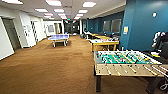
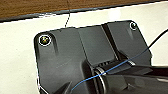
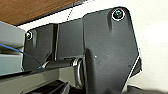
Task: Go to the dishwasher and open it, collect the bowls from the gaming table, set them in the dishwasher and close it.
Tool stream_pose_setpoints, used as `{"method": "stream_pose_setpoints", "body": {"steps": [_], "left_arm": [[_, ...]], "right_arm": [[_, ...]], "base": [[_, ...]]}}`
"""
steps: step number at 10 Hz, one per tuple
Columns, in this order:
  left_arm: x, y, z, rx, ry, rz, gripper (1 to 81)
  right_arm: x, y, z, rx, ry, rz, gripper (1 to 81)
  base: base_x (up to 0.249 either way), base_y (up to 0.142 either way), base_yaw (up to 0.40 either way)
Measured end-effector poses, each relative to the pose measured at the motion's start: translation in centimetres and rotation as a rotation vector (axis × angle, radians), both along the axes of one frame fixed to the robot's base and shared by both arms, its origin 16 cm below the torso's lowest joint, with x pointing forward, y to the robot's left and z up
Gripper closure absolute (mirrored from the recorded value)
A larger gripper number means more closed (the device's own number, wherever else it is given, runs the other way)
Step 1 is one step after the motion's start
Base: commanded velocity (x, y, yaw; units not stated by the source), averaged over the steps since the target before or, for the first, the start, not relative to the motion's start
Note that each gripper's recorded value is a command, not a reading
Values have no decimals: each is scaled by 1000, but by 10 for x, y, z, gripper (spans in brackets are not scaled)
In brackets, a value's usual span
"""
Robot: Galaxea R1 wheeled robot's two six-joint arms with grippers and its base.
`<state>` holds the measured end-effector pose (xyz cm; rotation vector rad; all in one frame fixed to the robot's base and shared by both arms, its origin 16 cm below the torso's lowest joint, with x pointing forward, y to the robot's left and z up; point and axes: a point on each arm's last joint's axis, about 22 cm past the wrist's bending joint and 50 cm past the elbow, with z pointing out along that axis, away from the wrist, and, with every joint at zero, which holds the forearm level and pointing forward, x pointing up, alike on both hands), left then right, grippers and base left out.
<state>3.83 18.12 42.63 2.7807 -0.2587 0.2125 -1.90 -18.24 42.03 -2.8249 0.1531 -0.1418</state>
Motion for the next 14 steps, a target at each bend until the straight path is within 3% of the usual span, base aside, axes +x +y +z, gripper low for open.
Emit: {"method": "stream_pose_setpoints", "body": {"steps": [3, 14], "left_arm": [[3, 1, 0, 2, -2, 2, 10], [-1, -1, 0, 0, 4, 6, 10]], "right_arm": [[-2, 1, 0, 1, 2, 1, 10], [-5, 1, 0, 1, 5, 1, 10]], "base": [[0, -58, -41], [15, 0, 0]]}}
